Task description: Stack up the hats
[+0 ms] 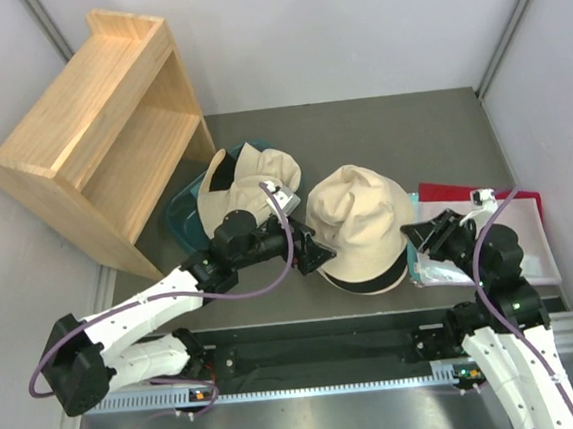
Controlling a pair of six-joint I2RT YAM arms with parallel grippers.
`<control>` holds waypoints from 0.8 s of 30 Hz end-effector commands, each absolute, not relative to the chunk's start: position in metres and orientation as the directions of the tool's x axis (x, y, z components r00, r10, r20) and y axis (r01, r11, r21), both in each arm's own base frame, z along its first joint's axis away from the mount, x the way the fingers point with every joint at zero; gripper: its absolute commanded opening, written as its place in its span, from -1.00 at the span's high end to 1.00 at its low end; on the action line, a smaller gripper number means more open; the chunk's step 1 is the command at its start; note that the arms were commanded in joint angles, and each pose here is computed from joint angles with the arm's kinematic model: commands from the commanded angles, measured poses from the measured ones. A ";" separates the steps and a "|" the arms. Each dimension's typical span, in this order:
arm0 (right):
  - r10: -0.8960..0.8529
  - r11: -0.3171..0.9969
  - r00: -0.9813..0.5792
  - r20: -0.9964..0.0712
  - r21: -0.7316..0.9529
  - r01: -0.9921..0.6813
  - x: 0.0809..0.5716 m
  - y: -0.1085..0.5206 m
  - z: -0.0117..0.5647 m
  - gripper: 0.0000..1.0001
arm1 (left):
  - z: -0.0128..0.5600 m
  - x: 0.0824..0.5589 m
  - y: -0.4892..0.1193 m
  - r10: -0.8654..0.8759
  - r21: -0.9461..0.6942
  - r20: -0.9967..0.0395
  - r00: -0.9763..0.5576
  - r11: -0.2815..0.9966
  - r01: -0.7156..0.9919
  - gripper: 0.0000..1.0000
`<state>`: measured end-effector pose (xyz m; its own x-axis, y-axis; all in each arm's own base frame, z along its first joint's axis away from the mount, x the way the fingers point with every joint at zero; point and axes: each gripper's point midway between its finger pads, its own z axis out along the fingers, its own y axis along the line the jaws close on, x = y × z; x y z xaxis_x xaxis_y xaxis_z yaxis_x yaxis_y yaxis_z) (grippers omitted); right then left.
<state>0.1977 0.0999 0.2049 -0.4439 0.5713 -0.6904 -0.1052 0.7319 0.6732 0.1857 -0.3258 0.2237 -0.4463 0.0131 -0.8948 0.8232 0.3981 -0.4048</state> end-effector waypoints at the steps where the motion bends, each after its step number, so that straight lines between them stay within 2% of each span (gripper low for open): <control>1: 0.554 0.751 -0.391 -0.735 0.644 -0.148 0.203 0.097 0.239 -0.06 | 0.233 0.186 -0.338 -0.044 -0.417 -0.901 -0.432 0.366 0.832 -0.84; 7: 0.560 0.747 -0.344 -0.754 0.639 -0.183 0.218 0.098 0.257 -0.25 | 0.222 0.189 -0.338 -0.029 -0.413 -0.898 -0.439 0.397 0.820 -0.83; 12: 0.565 0.730 -0.356 -0.744 0.652 -0.205 0.228 0.105 0.252 -0.22 | 0.215 0.186 -0.340 -0.031 -0.421 -0.895 -0.445 0.388 0.820 -0.83; 15: 0.575 0.721 -0.358 -0.736 0.662 -0.205 0.229 0.106 0.248 0.05 | 0.209 0.186 -0.342 -0.026 -0.430 -0.889 -0.457 0.388 0.815 -0.83; 16: 0.578 0.717 -0.360 -0.733 0.666 -0.205 0.228 0.107 0.247 0.33 | 0.206 0.187 -0.342 -0.027 -0.431 -0.889 -0.458 0.394 0.812 -0.83; 18: 0.584 0.713 -0.358 -0.729 0.671 -0.203 0.224 0.106 0.248 0.53 | 0.202 0.187 -0.343 -0.026 -0.433 -0.886 -0.462 0.401 0.807 -0.84; 19: 0.584 0.713 -0.356 -0.729 0.671 -0.203 0.222 0.105 0.249 0.73 | 0.200 0.189 -0.343 -0.032 -0.435 -0.886 -0.463 0.405 0.804 -0.84; 20: 0.584 0.714 -0.353 -0.731 0.669 -0.204 0.220 0.105 0.250 0.84 | 0.198 0.191 -0.342 -0.037 -0.436 -0.885 -0.464 0.416 0.798 -0.85; 22: 0.581 0.717 -0.367 -0.727 0.670 -0.192 0.216 0.104 0.247 1.00 | 0.195 0.191 -0.342 -0.046 -0.442 -0.883 -0.467 0.420 0.793 -0.86; 24: 0.580 0.718 -0.377 -0.723 0.672 -0.184 0.210 0.103 0.245 1.00 | 0.195 0.191 -0.341 -0.055 -0.445 -0.882 -0.468 0.420 0.791 -0.86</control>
<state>0.2182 0.1043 0.2360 -0.3855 0.5778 -0.7195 -0.1692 0.7222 0.6706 0.1869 -0.3363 0.1796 -0.5011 0.0221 -0.8651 0.7823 0.4389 -0.4419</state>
